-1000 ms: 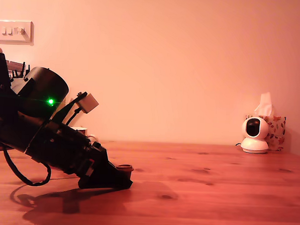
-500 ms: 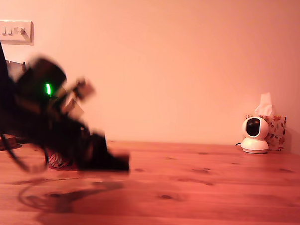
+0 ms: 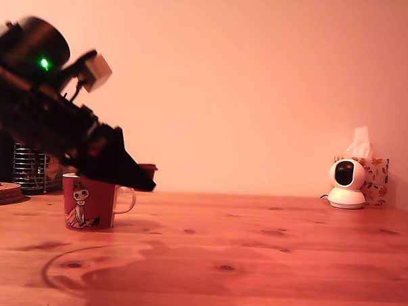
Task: Pick up the coffee capsules on the table and drop them inside the coffee cup
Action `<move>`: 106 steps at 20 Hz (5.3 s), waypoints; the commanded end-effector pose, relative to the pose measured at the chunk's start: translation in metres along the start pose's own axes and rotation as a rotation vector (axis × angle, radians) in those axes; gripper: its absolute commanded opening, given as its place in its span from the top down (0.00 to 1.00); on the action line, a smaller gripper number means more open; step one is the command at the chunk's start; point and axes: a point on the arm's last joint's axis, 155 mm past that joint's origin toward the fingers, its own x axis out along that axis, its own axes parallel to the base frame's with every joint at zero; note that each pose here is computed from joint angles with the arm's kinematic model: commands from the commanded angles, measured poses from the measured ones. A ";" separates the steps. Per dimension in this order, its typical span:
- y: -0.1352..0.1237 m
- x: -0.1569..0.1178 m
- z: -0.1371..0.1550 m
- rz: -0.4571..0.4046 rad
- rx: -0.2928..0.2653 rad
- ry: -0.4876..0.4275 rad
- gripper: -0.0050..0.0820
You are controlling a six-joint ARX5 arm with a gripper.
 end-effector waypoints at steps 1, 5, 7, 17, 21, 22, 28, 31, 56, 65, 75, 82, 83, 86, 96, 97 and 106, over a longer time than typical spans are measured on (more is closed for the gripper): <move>-0.003 -0.005 -0.001 0.003 -0.012 0.013 0.78; -0.006 -0.019 -0.004 0.026 -0.043 0.055 0.78; -0.005 -0.026 -0.006 0.055 -0.051 0.082 0.78; 0.016 -0.066 0.002 0.265 -0.048 0.120 0.78; 0.039 -0.080 -0.001 0.371 -0.107 0.121 0.78; 0.044 -0.084 -0.002 0.393 -0.121 0.122 0.78; 0.080 -0.103 0.011 0.518 -0.184 0.030 0.78; 0.092 -0.111 0.014 0.552 -0.243 -0.010 0.78; 0.134 -0.075 0.016 0.578 -0.339 -0.133 0.77; 0.158 -0.051 0.016 0.568 -0.358 -0.096 0.77; 0.155 -0.048 0.007 0.554 -0.382 -0.051 0.63; 0.153 -0.049 0.008 0.551 -0.382 -0.048 0.33; 0.152 -0.050 0.010 0.550 -0.378 -0.052 0.33; 0.147 -0.058 0.024 0.552 -0.363 -0.076 0.37; 0.119 -0.091 0.032 0.541 -0.389 -0.026 0.97; 0.115 -0.095 0.032 0.540 -0.392 -0.022 0.97; 0.083 -0.123 0.043 0.507 -0.386 -0.051 0.97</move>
